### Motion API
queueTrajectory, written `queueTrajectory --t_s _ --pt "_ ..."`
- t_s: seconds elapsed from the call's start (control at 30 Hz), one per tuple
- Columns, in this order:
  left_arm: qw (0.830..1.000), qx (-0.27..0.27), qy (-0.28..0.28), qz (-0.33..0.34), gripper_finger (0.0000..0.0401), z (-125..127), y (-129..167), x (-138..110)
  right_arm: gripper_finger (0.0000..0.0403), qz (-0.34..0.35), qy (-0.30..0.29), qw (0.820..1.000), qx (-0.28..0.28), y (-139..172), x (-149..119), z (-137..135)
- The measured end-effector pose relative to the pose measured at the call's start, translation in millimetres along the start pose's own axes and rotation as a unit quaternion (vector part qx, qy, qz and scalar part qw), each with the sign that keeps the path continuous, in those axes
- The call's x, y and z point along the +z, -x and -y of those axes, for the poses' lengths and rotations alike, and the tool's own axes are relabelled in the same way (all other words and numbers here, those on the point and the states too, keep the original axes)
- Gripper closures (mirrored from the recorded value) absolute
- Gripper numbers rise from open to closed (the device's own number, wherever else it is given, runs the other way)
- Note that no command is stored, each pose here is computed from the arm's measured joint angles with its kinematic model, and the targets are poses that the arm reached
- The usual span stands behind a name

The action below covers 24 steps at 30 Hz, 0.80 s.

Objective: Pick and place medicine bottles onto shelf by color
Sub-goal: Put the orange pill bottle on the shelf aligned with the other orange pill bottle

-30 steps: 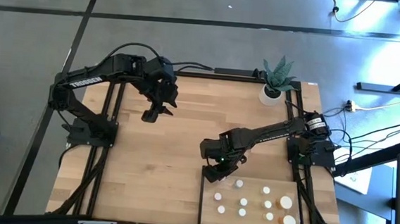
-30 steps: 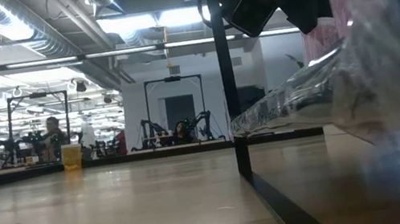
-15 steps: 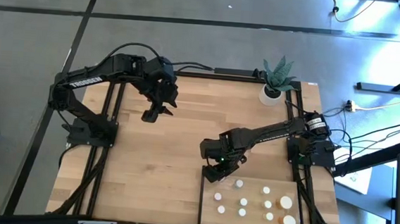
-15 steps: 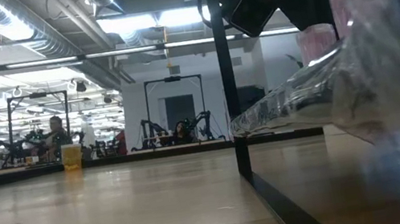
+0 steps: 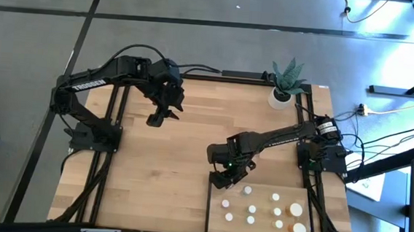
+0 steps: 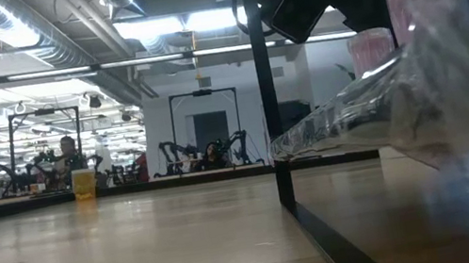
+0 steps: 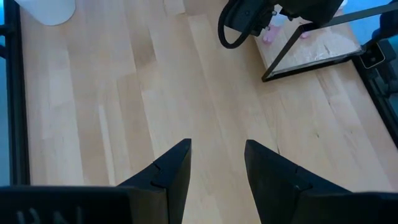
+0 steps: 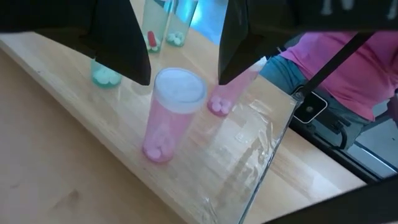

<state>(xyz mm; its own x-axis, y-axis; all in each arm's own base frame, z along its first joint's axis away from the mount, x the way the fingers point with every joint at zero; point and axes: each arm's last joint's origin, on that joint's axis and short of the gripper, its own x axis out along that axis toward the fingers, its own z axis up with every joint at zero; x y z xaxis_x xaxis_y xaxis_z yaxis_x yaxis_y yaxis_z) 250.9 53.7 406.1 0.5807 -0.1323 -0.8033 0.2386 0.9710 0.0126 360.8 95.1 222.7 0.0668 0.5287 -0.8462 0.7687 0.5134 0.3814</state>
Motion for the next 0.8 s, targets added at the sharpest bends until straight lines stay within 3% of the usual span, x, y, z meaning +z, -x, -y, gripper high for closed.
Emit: queueTrajectory --t_s 0.5,0.8 --pt "1.0 0.0 -0.011 0.0 0.0258 0 0 0 0.0212 -0.031 0.0 0.999 0.015 3 -4 -1" --pt "1.0 0.01 -0.01 -0.006 0.0258 -1 0 -1 0.0212 0.073 -0.003 0.997 0.022 42 -24 2"
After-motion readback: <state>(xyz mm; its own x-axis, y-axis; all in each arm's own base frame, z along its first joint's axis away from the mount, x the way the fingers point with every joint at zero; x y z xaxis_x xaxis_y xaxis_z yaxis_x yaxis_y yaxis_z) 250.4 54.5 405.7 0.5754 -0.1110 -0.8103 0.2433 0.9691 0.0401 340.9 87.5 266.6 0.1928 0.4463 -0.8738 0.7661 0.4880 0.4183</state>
